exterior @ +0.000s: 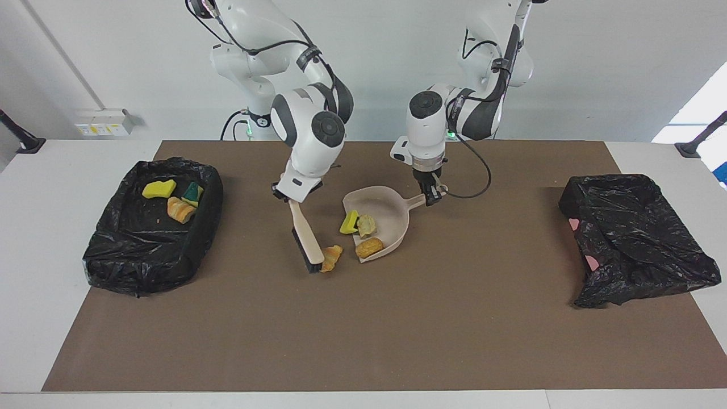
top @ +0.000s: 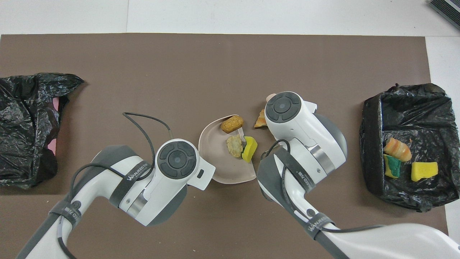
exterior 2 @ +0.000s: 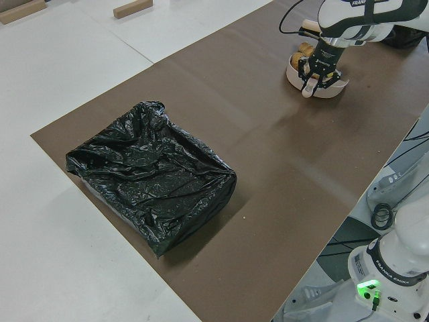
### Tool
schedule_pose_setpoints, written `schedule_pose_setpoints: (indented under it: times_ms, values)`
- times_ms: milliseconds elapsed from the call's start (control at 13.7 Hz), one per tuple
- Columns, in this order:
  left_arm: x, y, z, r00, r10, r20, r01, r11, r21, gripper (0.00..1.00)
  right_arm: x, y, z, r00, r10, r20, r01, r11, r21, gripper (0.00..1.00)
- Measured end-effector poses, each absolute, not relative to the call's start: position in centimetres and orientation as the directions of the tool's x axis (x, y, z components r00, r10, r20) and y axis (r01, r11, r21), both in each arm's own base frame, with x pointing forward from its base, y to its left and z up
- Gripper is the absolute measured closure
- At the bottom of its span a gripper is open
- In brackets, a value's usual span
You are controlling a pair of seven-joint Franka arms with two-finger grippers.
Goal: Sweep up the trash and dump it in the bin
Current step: 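Carry the loaded dustpan with the left gripper to the nearby bag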
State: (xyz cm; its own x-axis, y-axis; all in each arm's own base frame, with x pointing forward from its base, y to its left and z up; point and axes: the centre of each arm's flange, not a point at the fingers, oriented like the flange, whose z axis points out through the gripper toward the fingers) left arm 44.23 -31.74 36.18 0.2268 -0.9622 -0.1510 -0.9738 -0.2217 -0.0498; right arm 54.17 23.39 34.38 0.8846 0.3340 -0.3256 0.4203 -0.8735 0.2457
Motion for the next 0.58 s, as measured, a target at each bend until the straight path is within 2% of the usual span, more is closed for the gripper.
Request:
schedule_pose_setpoints:
  times_ms: [146, 585]
  values:
    - [44.2, -31.7, 36.2, 0.222, -0.963, -0.152, -0.975, -0.217, -0.048, 0.69, 53.8, 24.7, 32.1, 0.875, 0.331, -0.354, 0.413, -0.891, 0.188, 0.74]
    - [44.5, -31.3, 36.0, 0.213, -0.968, -0.135, -0.977, -0.211, -0.032, 0.69, 49.5, 30.2, 33.4, 0.838, 0.347, -0.421, 0.308, -0.938, -0.161, 0.74]
